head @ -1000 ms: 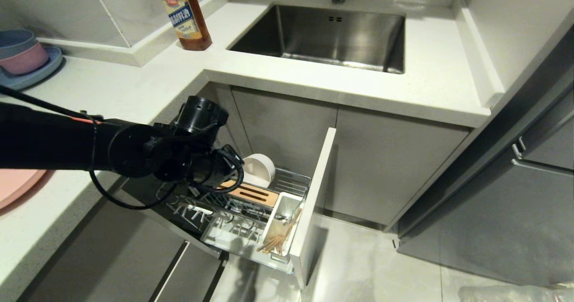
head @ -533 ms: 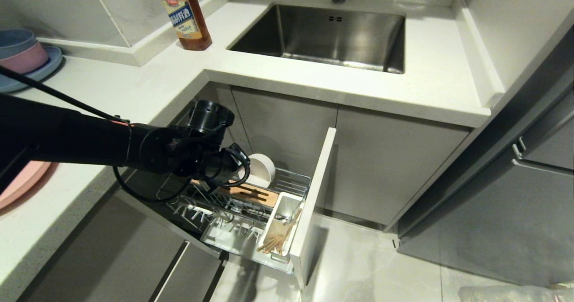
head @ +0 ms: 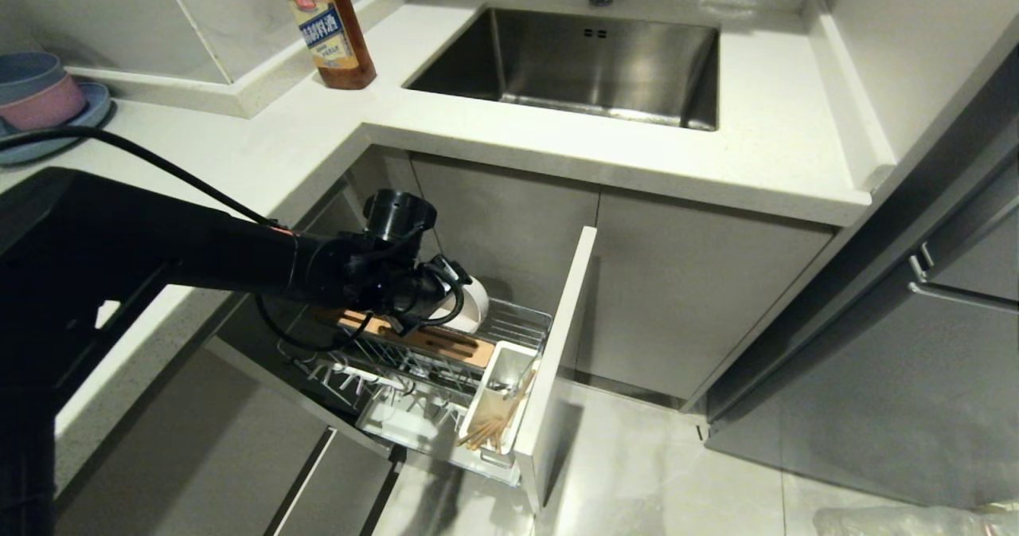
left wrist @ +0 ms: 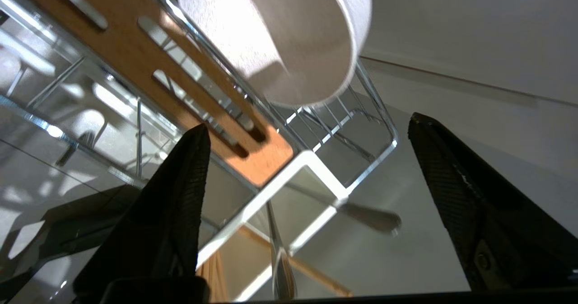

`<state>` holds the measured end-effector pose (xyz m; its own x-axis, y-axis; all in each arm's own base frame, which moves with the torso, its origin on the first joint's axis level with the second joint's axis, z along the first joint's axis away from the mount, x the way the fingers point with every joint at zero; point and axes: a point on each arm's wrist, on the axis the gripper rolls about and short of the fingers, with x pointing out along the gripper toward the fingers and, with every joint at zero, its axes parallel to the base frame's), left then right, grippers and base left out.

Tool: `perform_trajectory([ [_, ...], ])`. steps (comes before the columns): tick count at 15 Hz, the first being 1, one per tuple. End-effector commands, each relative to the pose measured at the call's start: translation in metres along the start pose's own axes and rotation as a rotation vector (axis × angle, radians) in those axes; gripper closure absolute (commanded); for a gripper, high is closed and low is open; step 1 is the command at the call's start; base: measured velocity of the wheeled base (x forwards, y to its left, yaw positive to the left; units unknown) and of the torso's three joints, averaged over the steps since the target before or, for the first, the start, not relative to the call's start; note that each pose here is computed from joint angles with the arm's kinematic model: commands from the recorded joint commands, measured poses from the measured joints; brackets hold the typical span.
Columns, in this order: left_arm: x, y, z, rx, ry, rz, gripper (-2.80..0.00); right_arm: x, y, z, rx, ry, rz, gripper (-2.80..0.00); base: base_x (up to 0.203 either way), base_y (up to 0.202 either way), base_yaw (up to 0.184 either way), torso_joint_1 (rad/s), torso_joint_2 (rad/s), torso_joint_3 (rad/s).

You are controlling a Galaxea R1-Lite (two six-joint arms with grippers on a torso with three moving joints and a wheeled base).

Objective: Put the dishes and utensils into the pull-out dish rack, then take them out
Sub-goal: Take the bowl out of the cupboard

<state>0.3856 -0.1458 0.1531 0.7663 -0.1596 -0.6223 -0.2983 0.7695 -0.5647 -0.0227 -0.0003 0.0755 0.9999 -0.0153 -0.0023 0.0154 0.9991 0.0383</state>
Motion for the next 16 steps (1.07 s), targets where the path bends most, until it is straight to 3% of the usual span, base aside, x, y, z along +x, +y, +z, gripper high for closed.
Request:
perform_trajectory([
  [1,0.020,0.004,-0.002,-0.006,0.009,0.022,-2.80,0.000,0.000,-0.001,0.000,0.002,0.000,0.00,0.000,0.000,0.000,0.000,0.00,0.000],
  [4,0.040,0.003,-0.001,-0.009,0.008,0.022,-2.80,0.000,0.000,-0.001,0.000,0.004,0.000,0.00,0.000,0.000,0.000,0.000,0.00,0.000],
  [6,0.050,0.002,-0.001,0.020,-0.001,0.009,-2.80,0.000,0.000,-0.001,0.000,0.002,0.000,0.00,0.000,0.000,0.000,0.000,0.00,0.000],
  [16,0.055,-0.005,0.009,0.020,-0.045,-0.065,-2.80,0.000,0.000,-0.001,0.000,0.003,0.000,0.00,0.000,0.000,0.000,0.000,0.00,0.000],
])
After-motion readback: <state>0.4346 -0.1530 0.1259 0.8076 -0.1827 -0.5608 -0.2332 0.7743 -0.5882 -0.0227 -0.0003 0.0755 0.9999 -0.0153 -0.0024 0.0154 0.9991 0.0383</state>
